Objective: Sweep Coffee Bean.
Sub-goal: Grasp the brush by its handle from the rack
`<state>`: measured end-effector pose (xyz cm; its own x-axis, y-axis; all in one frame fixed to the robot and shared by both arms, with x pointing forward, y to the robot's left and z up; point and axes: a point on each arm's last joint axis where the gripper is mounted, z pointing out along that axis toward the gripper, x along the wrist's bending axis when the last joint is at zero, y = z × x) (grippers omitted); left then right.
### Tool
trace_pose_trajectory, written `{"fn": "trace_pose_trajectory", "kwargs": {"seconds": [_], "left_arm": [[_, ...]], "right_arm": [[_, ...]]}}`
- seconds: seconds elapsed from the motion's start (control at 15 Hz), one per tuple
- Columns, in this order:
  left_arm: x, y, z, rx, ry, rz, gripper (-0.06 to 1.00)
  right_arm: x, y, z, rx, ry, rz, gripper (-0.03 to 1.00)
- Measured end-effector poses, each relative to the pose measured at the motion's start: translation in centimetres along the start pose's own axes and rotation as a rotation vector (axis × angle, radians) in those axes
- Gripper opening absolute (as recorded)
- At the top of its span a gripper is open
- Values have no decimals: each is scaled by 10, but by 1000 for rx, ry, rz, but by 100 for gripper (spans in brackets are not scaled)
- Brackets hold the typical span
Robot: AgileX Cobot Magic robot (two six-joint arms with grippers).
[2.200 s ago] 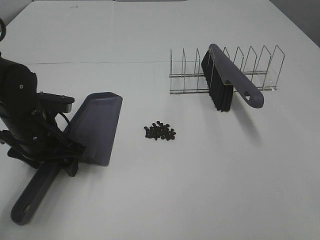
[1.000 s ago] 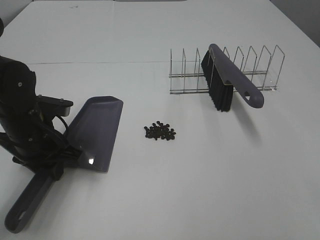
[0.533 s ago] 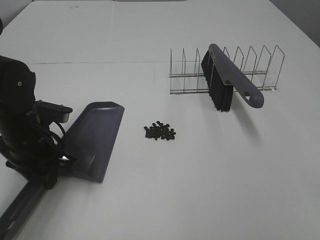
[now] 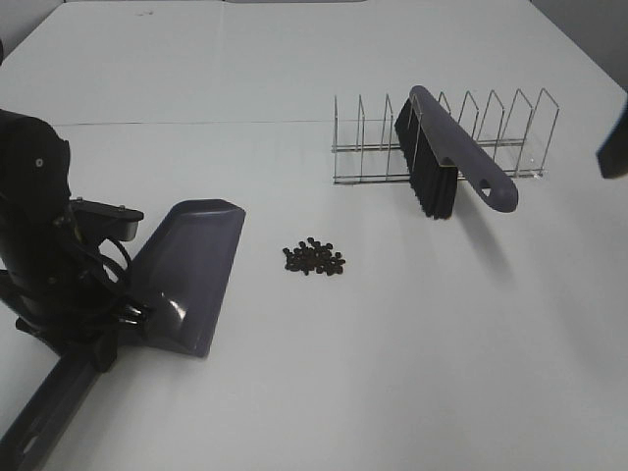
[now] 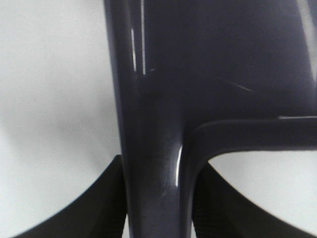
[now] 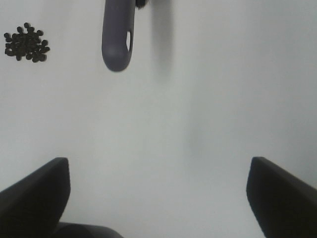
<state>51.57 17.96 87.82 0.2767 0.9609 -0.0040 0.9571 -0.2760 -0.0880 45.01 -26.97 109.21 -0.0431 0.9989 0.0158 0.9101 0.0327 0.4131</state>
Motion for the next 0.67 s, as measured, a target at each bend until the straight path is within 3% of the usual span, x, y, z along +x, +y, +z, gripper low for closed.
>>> {"fn": "trace_pose_trajectory", "kwargs": {"seconds": [0.33,0.67], "left_arm": [[-3,0,0,1,-31,-54,34],[-3,1,0,-9,-37,-70,34]], "right_arm": [[16,99,81,224,20,-50,84],[31,159,145,255,97,-71,83]]}}
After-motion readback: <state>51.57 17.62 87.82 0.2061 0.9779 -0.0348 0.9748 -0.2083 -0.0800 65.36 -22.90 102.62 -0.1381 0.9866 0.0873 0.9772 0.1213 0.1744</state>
